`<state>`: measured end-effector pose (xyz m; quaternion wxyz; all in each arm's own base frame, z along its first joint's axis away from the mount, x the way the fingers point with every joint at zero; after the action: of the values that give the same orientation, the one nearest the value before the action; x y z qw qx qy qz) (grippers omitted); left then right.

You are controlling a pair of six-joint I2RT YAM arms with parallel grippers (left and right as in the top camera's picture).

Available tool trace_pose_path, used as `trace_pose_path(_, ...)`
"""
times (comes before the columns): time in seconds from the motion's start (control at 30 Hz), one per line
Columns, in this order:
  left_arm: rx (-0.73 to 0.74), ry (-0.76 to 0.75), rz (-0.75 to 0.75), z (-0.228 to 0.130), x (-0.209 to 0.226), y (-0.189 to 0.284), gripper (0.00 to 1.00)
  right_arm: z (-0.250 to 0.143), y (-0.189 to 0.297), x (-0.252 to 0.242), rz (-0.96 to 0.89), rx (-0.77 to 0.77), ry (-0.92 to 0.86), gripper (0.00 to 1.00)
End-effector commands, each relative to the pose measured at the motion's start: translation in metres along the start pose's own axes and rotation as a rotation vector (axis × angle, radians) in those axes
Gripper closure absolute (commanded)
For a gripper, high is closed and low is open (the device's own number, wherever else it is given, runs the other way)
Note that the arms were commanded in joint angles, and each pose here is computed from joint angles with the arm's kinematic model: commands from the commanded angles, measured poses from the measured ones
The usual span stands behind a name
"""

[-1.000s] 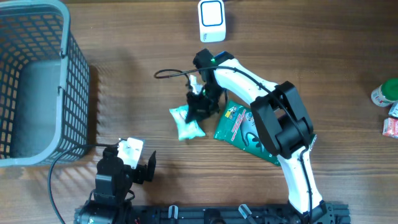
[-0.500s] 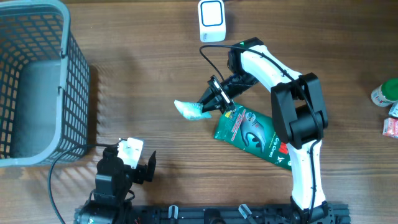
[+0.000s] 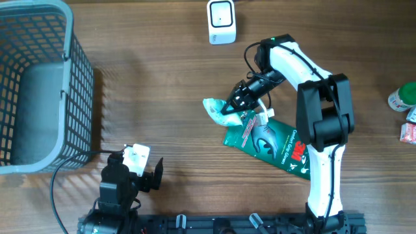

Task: Scan the item barcode
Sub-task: 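Lift wipes pack with right gripper and hold it at scanner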

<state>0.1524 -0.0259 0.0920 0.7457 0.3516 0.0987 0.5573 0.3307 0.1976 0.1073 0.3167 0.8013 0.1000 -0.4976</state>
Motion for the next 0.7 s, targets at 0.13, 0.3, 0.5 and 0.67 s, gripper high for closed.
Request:
trace_pose_path(0.13, -0.005, 0.007, -0.006, 0.0, -0.001, 0.0, 0.0, -0.002, 0.003, 0.01, 0.051, -0.029, 0.261, 0.96)
trace_pose_path(0.3, -0.005, 0.007, -0.006, 0.0, -0.001, 0.0, 0.0, 0.012, 0.006, 0.028, 0.1, -0.234, 0.991, 0.96)
trace_pose_path(0.5, -0.005, 0.007, -0.006, 0.0, -0.001, 0.0, 0.0, -0.014, 0.034, 0.039, 0.385, -0.365, 0.943, 0.96)
trace_pose_path(0.67, -0.005, 0.007, -0.006, 0.0, -0.001, 0.0, 0.0, -0.108, 0.086, 0.037, 0.961, -0.323, 1.139, 0.95)
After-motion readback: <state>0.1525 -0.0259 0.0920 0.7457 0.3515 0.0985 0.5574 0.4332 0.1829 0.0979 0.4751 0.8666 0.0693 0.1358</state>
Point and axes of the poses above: each gripper's point midway between its finger pads, its own y axis back along the fingers, its own x axis along the line the jaws close on, z = x × y, the point moved 5 cm from there along y, back along the fingers, and after that the axes turned 11 degrees about -y, right-handed, at the moved point
